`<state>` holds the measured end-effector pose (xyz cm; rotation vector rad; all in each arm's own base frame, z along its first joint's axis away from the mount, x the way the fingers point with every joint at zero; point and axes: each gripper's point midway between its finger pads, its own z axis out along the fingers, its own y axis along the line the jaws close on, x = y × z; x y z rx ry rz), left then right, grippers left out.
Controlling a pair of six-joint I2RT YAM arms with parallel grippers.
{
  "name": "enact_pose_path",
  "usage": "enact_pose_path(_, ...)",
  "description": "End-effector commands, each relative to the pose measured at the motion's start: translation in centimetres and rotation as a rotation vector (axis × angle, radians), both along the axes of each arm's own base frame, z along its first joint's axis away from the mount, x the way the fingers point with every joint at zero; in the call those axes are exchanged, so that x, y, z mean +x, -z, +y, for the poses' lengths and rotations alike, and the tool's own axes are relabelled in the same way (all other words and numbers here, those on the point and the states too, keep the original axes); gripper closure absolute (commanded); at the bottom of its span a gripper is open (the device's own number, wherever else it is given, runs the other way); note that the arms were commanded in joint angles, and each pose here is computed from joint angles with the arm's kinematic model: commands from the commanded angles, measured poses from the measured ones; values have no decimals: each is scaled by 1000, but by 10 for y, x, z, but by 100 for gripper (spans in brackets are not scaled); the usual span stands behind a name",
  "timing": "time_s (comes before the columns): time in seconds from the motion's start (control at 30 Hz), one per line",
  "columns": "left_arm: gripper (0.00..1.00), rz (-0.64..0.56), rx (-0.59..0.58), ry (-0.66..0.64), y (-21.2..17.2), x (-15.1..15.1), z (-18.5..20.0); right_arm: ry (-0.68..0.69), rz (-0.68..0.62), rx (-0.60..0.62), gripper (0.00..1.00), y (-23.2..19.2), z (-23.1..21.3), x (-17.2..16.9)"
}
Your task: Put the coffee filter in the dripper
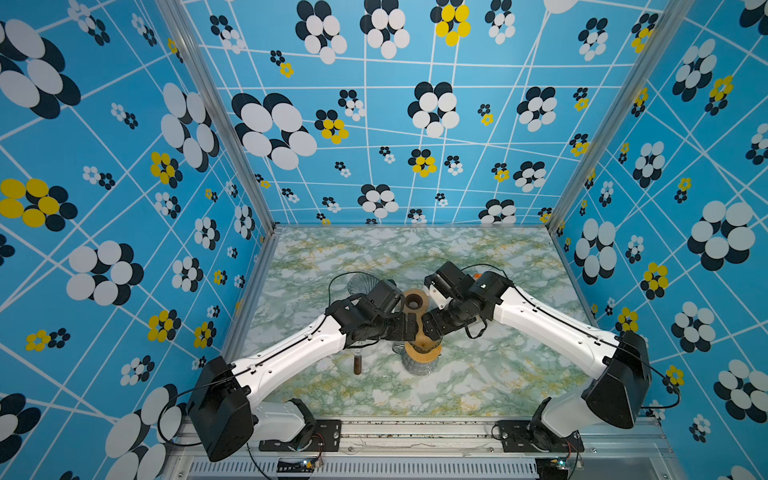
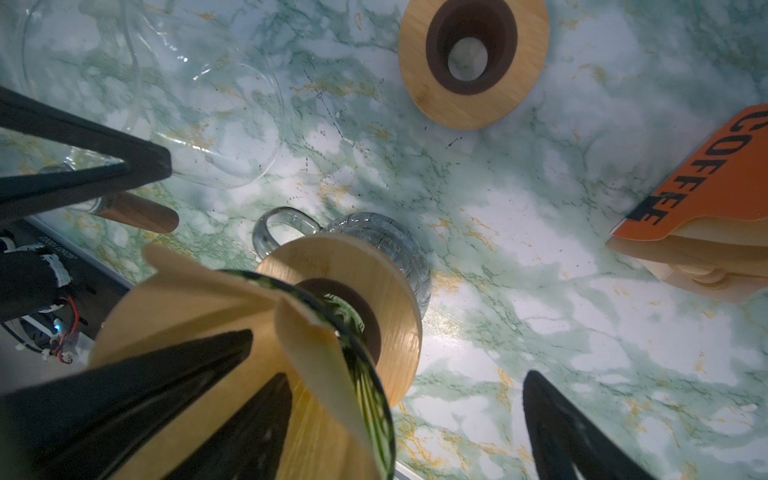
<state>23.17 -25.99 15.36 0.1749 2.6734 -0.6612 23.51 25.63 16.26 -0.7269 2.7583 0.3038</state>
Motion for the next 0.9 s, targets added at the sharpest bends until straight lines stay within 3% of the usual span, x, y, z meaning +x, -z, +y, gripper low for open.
enact_pose_path(0.0, 1, -15, -28, 11, -7, 2, -1, 21, -19, 13, 12, -3, 3, 7)
enact_pose_path(0.87, 1, 36, 51, 10, 27, 4, 1, 17, 49, -36, 10, 37, -5, 1)
